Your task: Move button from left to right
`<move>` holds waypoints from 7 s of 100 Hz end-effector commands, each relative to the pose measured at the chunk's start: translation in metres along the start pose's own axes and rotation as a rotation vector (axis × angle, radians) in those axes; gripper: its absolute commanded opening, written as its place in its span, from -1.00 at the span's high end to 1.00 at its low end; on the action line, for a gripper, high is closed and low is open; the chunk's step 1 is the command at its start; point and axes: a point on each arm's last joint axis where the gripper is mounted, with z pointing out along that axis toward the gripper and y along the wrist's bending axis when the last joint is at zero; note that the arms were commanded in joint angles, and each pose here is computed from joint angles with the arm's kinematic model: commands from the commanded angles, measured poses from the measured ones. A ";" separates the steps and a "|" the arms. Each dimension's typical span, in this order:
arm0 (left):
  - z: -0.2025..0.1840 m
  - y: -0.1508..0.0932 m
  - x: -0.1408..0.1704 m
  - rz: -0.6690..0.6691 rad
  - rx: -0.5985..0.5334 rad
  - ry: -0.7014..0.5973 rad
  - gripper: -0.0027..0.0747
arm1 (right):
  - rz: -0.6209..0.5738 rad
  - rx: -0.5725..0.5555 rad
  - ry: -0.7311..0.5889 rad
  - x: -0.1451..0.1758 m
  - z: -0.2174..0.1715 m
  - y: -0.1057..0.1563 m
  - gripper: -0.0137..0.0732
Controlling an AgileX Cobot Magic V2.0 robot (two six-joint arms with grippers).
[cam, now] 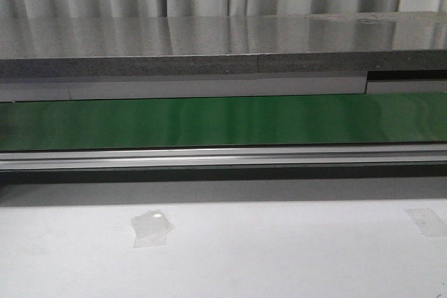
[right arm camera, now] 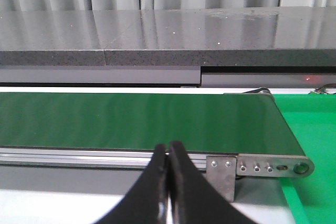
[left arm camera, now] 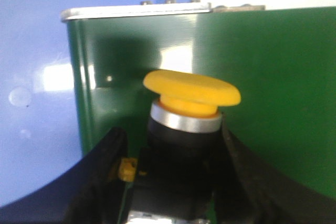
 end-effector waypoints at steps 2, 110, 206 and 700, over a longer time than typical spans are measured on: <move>-0.027 -0.003 -0.007 -0.013 -0.030 -0.090 0.71 | -0.015 -0.006 -0.121 -0.014 -0.003 0.001 0.84; -0.038 -0.007 -0.007 -0.041 -0.019 -0.115 -0.45 | -0.015 -0.006 -0.121 -0.014 -0.003 0.001 0.84; -0.166 -0.097 0.125 0.154 0.003 -0.986 -0.45 | -0.015 -0.006 -0.121 -0.014 -0.003 0.001 0.84; -0.175 -0.088 0.281 0.182 0.021 -1.349 0.98 | -0.021 -0.144 0.865 -0.116 0.277 0.059 -0.73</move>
